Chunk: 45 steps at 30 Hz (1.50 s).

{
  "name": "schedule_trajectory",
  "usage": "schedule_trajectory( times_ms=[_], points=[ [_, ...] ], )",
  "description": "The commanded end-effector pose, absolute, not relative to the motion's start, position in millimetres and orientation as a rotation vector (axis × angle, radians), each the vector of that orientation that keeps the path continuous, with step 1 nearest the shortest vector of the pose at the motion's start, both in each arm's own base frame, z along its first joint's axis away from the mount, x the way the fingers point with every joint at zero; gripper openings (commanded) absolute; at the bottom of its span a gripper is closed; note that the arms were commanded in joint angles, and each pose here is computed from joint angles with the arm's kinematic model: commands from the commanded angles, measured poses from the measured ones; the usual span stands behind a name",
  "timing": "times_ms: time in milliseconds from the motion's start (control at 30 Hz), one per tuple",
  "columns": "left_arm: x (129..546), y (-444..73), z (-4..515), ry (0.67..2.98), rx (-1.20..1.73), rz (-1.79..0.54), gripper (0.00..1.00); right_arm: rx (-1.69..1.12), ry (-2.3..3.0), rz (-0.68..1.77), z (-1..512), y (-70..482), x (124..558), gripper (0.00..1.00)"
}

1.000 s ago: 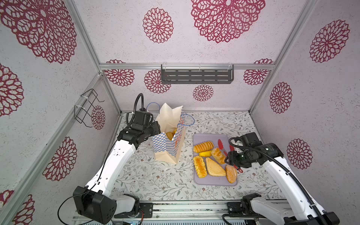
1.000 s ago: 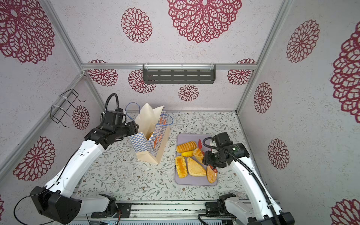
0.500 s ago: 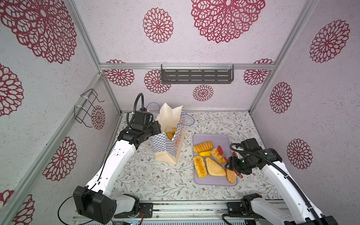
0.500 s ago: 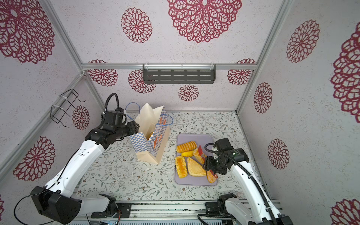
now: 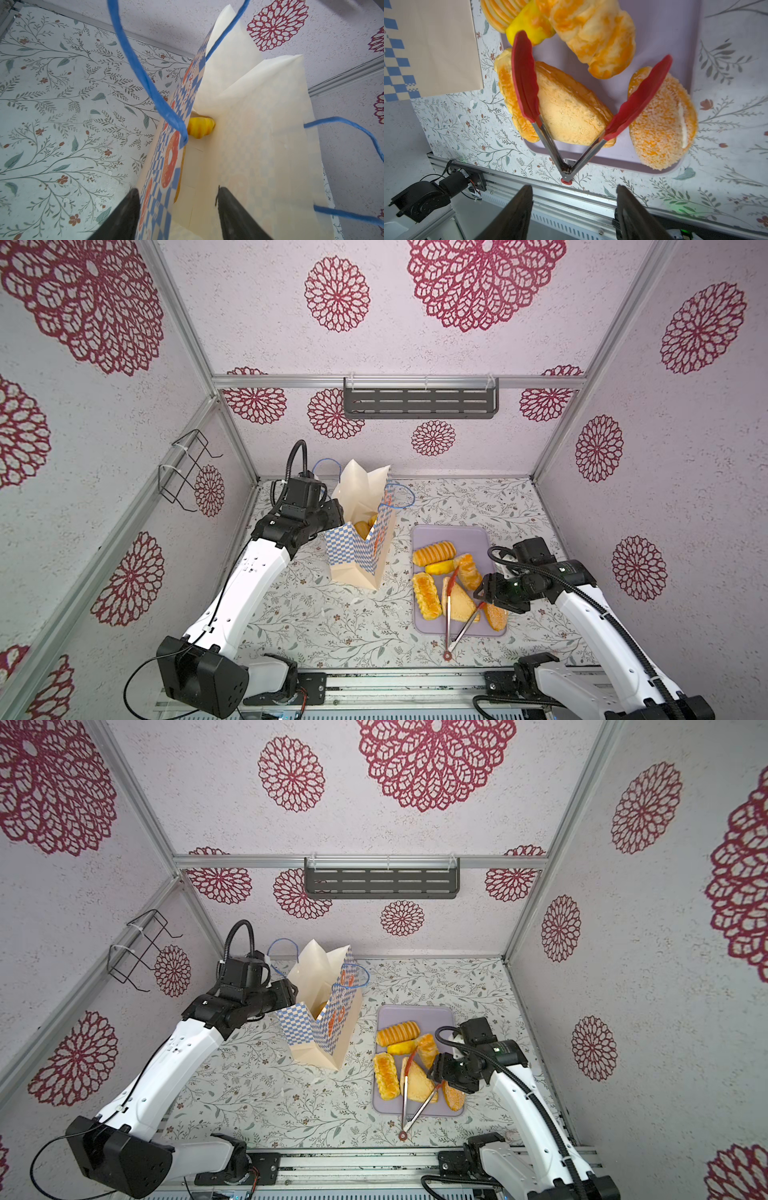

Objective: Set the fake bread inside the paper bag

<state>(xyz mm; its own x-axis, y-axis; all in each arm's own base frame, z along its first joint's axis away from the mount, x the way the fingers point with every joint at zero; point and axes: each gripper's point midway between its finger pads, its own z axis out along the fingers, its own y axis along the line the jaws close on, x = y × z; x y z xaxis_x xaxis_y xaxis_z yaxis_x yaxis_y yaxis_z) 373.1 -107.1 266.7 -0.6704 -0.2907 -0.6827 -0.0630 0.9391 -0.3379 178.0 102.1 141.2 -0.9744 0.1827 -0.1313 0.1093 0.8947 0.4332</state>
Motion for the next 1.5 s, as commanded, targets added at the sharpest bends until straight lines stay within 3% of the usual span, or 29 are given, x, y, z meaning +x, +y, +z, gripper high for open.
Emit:
schedule_trajectory(
  times_ms=[0, 467, 867, 1200, 1467],
  points=[
    [377.5, -105.0, 266.9, 2.272, -0.244, -0.365, 0.63, 0.232, 2.866, 0.686, 145.4, 105.8, 183.9, 0.67],
    [367.8, -94.9, 292.1, 2.220, -0.256, -0.337, 0.74, 0.246, 2.809, 0.710, 151.2, 108.8, 195.8, 0.67],
    [341.8, -75.5, 293.3, 2.151, -0.346, -0.316, 0.97, 0.314, 2.820, 0.786, 110.0, 159.8, 133.3, 0.69],
    [336.3, -75.8, 292.0, 2.147, -0.335, -0.328, 0.99, 0.259, 2.829, 0.494, 80.6, 183.4, 119.5, 0.72],
    [335.2, -78.5, 291.2, 2.142, -0.320, -0.351, 1.00, 0.436, 2.756, 0.512, 75.0, 184.8, 121.8, 0.74]
  ],
)
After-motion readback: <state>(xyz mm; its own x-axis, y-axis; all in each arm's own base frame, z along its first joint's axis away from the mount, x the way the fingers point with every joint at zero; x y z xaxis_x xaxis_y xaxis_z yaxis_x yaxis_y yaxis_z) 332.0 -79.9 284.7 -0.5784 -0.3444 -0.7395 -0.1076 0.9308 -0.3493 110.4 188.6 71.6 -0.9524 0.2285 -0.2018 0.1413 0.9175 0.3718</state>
